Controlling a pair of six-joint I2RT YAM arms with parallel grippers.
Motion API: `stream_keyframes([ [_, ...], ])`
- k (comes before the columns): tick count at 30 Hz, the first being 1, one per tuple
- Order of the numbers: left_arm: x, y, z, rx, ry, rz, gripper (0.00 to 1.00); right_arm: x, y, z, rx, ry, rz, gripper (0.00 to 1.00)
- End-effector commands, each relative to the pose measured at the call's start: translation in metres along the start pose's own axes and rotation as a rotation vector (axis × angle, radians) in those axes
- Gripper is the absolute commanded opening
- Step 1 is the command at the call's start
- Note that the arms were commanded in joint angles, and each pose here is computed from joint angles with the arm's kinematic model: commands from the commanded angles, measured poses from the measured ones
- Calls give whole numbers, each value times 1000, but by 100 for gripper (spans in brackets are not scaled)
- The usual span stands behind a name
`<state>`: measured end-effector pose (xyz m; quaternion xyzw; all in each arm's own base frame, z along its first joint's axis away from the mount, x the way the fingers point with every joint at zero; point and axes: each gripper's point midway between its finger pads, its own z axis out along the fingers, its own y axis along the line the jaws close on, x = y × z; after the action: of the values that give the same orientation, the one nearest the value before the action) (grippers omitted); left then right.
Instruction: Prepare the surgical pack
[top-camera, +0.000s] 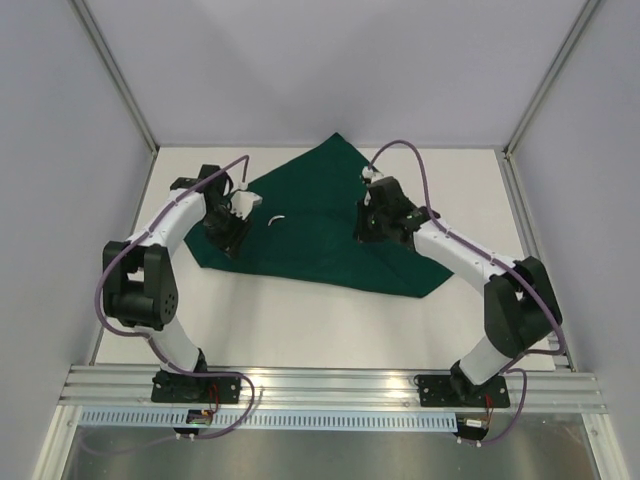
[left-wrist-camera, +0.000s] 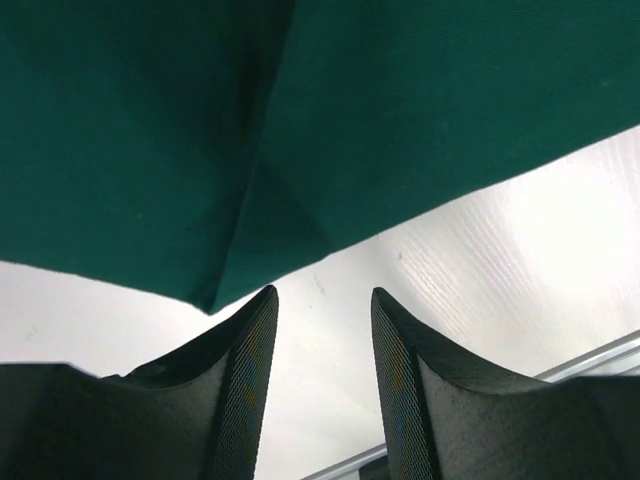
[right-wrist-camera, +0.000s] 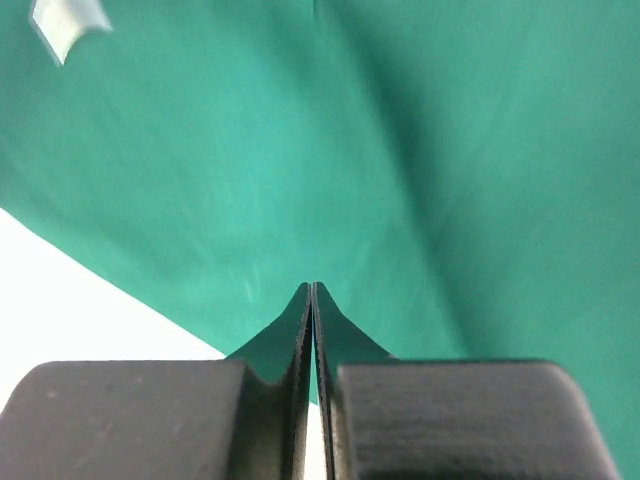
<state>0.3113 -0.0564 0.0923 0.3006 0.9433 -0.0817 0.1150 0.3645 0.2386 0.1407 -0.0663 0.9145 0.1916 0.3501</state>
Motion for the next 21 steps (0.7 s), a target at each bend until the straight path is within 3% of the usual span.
stream_keyframes([
  [1, -8, -3, 10, 13, -12, 12, 52, 50, 10, 4, -74, 110, 120, 1],
  [10, -19, 25, 49, -39, 69, -12, 52, 93, -17, 23, -5, 166, 172, 1],
  [16, -4, 35, 78, -52, 162, -13, 52, 111, -35, 33, 29, 194, 220, 0],
  [21, 1, 36, 86, -57, 170, -11, 52, 126, -55, 34, 93, 221, 228, 0],
])
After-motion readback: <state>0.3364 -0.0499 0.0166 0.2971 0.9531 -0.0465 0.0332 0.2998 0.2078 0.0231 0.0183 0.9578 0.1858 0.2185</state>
